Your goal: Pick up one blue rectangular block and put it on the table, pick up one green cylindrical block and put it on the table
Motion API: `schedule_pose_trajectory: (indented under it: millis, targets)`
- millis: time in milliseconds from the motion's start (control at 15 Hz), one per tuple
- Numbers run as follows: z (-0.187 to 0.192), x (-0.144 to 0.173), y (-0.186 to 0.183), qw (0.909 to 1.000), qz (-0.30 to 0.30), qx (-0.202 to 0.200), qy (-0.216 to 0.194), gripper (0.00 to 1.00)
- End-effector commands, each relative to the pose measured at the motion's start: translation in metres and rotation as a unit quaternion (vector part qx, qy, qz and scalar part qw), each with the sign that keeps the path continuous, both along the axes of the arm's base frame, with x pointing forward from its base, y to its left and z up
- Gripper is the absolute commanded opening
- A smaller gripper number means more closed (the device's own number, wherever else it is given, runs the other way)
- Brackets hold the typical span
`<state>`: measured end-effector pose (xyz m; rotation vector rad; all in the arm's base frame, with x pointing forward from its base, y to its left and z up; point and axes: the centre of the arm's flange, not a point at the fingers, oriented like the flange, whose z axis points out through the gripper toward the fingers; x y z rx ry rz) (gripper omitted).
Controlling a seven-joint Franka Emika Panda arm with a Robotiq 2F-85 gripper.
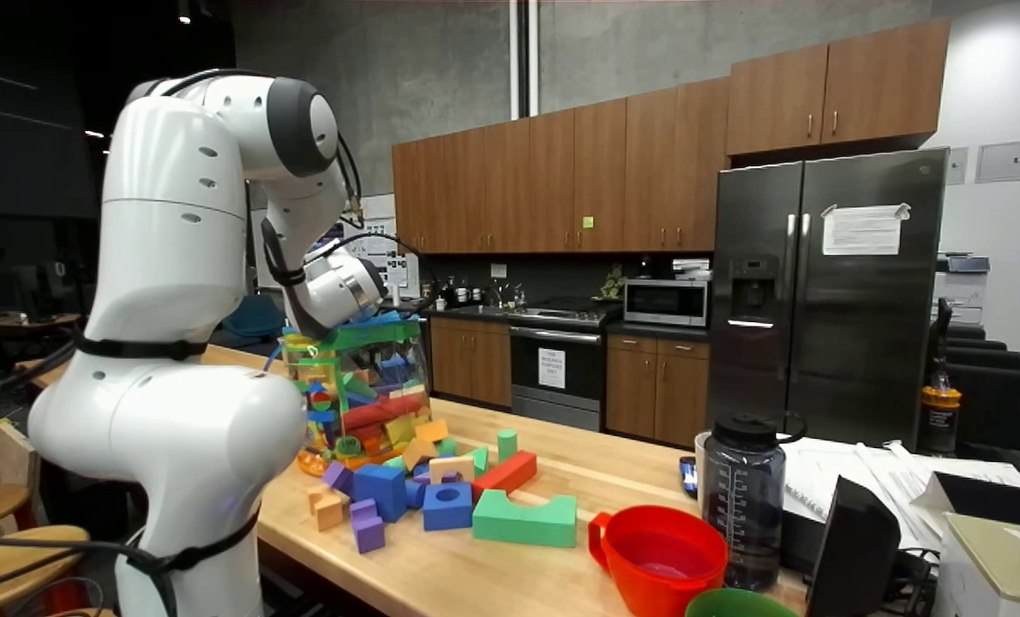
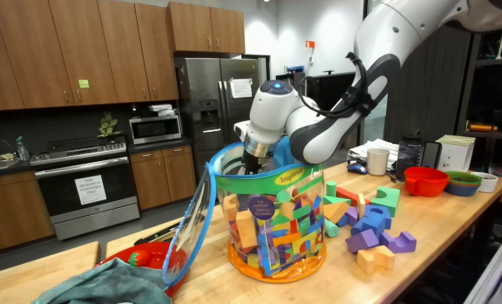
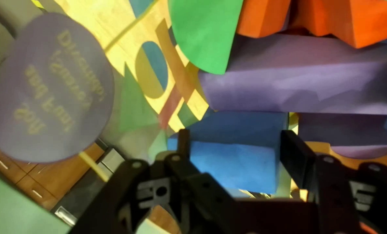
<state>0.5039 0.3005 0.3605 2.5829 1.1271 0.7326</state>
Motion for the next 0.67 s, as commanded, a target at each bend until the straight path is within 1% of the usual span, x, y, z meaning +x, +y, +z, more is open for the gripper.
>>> schedule_pose_trajectory:
  millis: [0,133,267,400,467,533,600]
  targets:
    - [0.017,0.021,-0.010,0.9996,0.004,0.017,0.024,0.42]
    - [0.031,0.032,-0.015,0.9989,0.005,0.031,0.035,0.39]
    - [0.046,0.045,-0.020,0.9974,-0.003,0.054,0.048,0.34]
    - [0.061,0.056,-0.023,0.9957,-0.009,0.073,0.056,0.21]
    - [0.067,0.060,-0.026,0.9947,-0.011,0.081,0.062,0.09]
    - [0.074,0.063,-0.027,0.9936,-0.014,0.088,0.069,0.00]
    - [0.081,0.066,-0.028,0.9925,-0.017,0.095,0.074,0.00]
